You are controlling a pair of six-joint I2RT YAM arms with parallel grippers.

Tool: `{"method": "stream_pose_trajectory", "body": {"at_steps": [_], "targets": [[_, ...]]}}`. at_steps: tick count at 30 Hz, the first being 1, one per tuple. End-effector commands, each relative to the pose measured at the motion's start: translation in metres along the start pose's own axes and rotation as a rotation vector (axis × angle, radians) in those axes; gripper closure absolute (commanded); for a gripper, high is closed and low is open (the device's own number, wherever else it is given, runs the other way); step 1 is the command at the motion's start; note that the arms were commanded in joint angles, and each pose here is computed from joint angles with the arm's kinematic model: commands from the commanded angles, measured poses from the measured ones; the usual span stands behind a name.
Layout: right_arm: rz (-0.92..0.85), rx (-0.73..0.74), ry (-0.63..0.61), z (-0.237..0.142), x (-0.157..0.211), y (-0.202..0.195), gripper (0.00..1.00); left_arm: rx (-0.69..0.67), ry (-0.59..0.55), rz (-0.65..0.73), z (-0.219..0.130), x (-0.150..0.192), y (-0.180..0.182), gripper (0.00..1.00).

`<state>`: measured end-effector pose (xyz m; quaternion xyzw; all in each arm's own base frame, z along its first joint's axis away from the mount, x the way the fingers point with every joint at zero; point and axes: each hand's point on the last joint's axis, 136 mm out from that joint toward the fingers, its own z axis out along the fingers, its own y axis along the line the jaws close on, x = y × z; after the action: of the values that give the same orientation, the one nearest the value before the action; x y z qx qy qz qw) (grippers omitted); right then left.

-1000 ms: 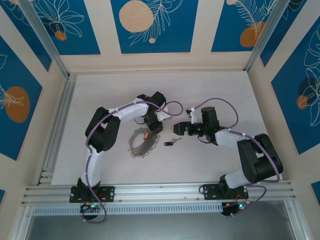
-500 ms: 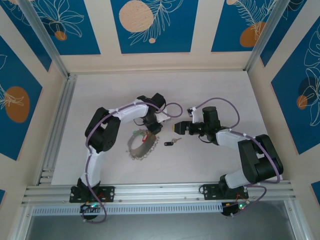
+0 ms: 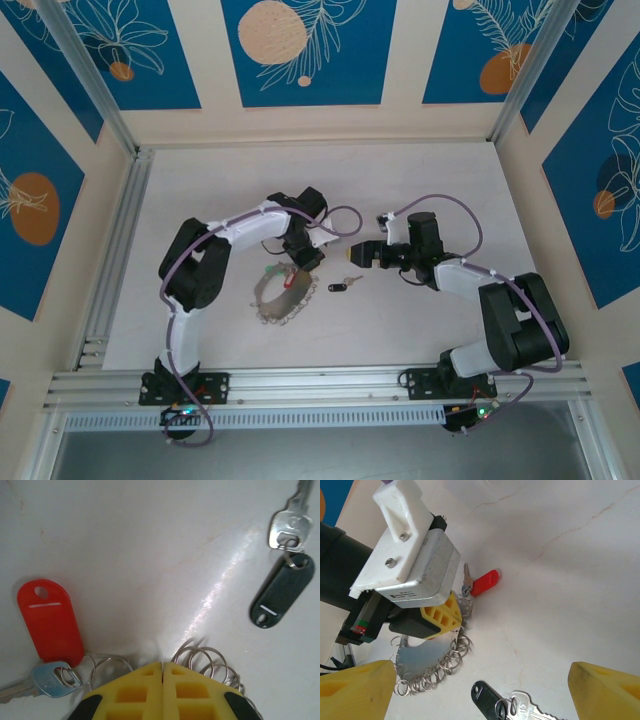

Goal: Put the keys on the keyring

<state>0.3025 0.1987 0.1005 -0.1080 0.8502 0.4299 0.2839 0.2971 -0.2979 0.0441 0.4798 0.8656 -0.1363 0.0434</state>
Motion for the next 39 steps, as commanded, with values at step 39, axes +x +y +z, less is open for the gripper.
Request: {"method": "stream_pose_trajectory", "body": {"at_steps": [39], "targets": [[-0.029, -0.007, -0.017, -0.014, 0.001, 0.011, 0.10, 0.024, -0.003, -0.027, -0.004, 0.031, -0.034, 0.90]]}}
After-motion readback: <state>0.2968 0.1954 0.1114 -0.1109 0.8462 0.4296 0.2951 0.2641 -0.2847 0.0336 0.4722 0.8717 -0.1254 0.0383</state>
